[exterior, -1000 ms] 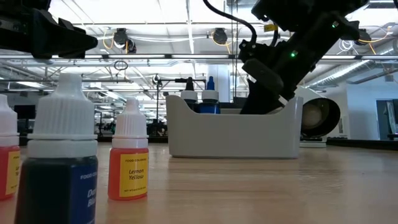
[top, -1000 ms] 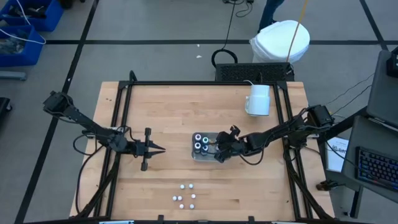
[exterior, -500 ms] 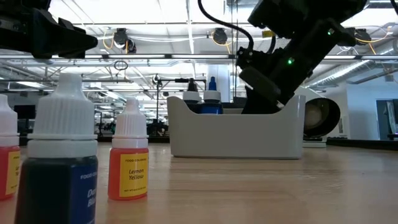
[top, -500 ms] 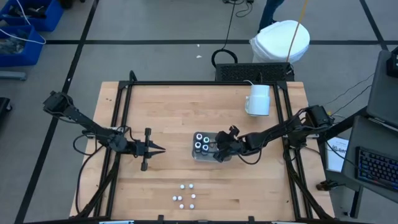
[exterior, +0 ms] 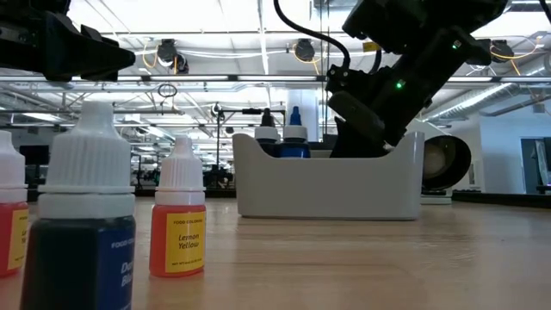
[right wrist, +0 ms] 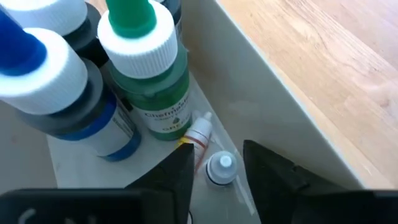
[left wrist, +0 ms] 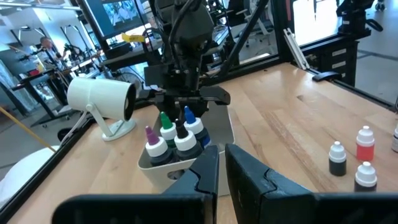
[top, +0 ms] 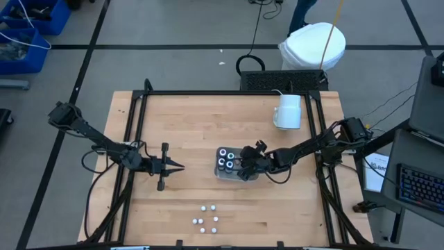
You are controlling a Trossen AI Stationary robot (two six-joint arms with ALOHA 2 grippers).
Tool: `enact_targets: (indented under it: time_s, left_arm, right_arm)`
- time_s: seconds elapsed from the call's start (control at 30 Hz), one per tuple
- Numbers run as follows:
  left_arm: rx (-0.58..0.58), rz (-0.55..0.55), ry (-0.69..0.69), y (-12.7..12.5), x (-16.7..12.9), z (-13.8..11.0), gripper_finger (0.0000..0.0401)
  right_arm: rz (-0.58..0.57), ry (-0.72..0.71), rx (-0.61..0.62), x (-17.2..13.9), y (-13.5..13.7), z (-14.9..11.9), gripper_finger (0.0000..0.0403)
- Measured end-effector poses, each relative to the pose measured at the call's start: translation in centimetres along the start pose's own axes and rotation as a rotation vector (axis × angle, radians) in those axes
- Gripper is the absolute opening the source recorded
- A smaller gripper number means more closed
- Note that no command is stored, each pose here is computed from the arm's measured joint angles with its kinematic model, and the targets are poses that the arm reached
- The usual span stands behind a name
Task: Pick & Place food coloring
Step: Put the small black food coloring into the gray bin
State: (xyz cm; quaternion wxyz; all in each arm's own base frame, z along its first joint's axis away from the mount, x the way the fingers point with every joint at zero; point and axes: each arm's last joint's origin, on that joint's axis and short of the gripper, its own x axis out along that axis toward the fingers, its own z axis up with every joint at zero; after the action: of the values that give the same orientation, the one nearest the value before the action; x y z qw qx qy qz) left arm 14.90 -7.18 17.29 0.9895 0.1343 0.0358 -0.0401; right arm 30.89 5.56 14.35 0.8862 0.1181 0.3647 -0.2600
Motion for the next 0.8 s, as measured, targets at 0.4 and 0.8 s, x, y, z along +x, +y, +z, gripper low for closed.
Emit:
enact_targets:
  time_s: [0.4, 0.8]
  left_arm:
    - [0.0, 0.0, 0.0, 0.0, 0.0, 0.0, 0.0035]
    - [0.001, 0.0, 0.001, 0.0, 0.0, 0.0, 0.0035]
  right_arm:
    - [0.097, -0.165, -0.036, -5.0, 0.4, 4.0, 0.0124]
    - [0.314, -0.487, -0.29, -16.3, 13.0, 7.2, 0.0058]
